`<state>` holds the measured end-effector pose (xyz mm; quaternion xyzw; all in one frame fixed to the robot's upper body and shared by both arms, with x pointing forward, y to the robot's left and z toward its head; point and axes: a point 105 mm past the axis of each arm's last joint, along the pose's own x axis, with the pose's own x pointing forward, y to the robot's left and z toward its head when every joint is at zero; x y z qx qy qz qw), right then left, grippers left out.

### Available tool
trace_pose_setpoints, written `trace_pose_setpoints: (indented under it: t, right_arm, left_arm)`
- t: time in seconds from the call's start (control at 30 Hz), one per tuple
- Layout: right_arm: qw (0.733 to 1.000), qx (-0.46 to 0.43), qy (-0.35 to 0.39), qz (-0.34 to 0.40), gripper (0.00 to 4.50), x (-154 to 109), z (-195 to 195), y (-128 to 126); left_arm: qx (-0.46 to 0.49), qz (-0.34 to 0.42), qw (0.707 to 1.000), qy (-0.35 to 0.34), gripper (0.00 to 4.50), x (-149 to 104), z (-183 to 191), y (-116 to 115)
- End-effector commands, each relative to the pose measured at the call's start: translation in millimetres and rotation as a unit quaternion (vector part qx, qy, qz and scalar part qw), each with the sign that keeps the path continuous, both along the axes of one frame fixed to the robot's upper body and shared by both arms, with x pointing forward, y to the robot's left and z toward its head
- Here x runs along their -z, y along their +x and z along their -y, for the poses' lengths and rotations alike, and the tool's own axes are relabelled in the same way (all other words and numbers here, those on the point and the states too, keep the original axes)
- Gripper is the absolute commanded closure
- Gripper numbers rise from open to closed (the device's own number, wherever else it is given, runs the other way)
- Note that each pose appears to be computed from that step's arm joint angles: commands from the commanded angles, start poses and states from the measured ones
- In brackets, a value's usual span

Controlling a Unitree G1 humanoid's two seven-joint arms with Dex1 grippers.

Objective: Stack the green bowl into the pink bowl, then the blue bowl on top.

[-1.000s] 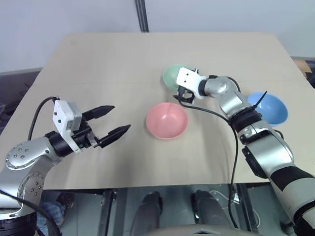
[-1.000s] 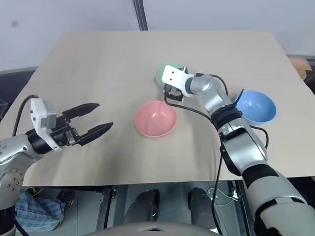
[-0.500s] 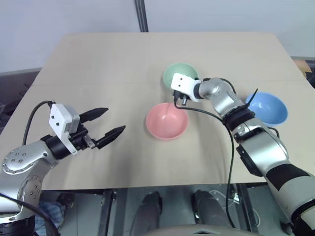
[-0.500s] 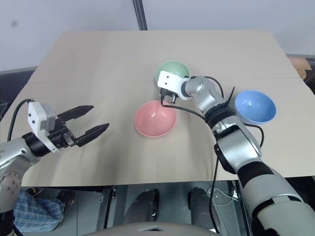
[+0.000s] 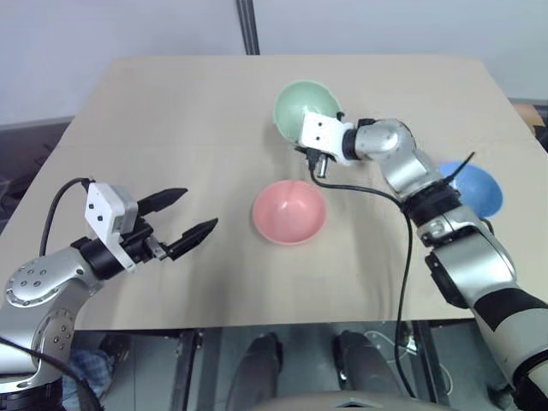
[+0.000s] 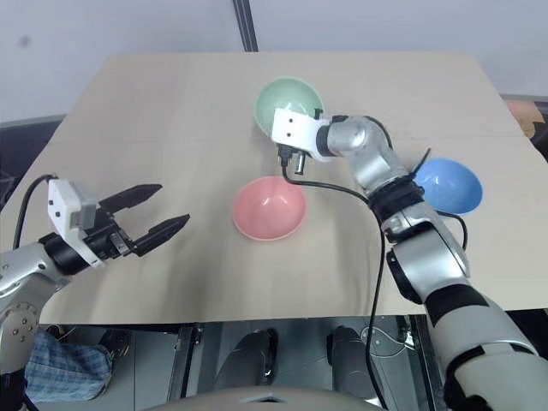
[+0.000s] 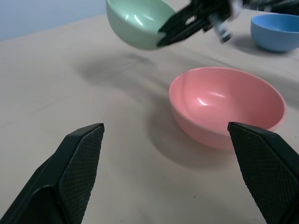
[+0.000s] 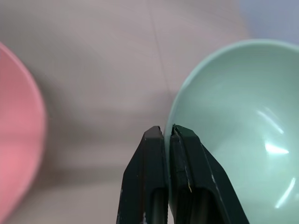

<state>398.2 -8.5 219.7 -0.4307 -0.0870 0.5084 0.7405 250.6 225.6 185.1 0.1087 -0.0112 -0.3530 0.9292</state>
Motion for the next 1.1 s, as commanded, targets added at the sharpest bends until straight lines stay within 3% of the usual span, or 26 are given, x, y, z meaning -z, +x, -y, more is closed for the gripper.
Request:
trace_pose_setpoints:
  t: [0.03,0.27,0.43,0.57,0.63,0.8,0.93,1.1]
  right_arm:
    - [0.997,-0.076,0.024,0.021,4.46,-27.6,0.7,-34.8]
    - [0.983,-0.169,-0.047,-0.054,4.46,5.4,15.0,-101.8]
    - [0.976,-0.189,-0.072,-0.078,4.46,19.7,11.5,-125.9]
    - [0.975,-0.2,-0.055,-0.081,3.12,12.8,5.3,-135.1]
    - [0.978,-0.19,-0.037,-0.082,2.18,6.2,2.8,-133.4]
    - [0.986,-0.14,-0.012,-0.089,2.18,-5.1,22.8,-121.2]
    - [0.996,0.011,-0.01,-0.093,2.18,0.7,74.0,-81.7]
    - [0.984,0.164,-0.007,-0.068,2.18,1.3,141.4,-50.9]
  left_arm:
    - [0.013,0.021,1.0,0.007,0.0,-9.6,4.5,-2.8]
    - [0.029,0.014,0.999,-0.007,0.0,-10.5,6.6,3.5]
    - [0.048,0.009,0.999,0.0,0.0,-9.3,10.3,8.1]
    - [0.055,0.011,0.998,-0.006,0.0,-12.5,12.1,12.9]
    - [0.059,0.009,0.998,-0.006,0.0,-11.9,12.7,13.6]
    - [0.07,0.012,0.997,-0.007,0.0,-12.1,16.8,13.7]
    - [0.089,0.024,0.996,-0.008,0.0,-16.9,25.2,12.8]
    - [0.13,0.033,0.991,-0.023,0.0,-24.5,41.7,14.3]
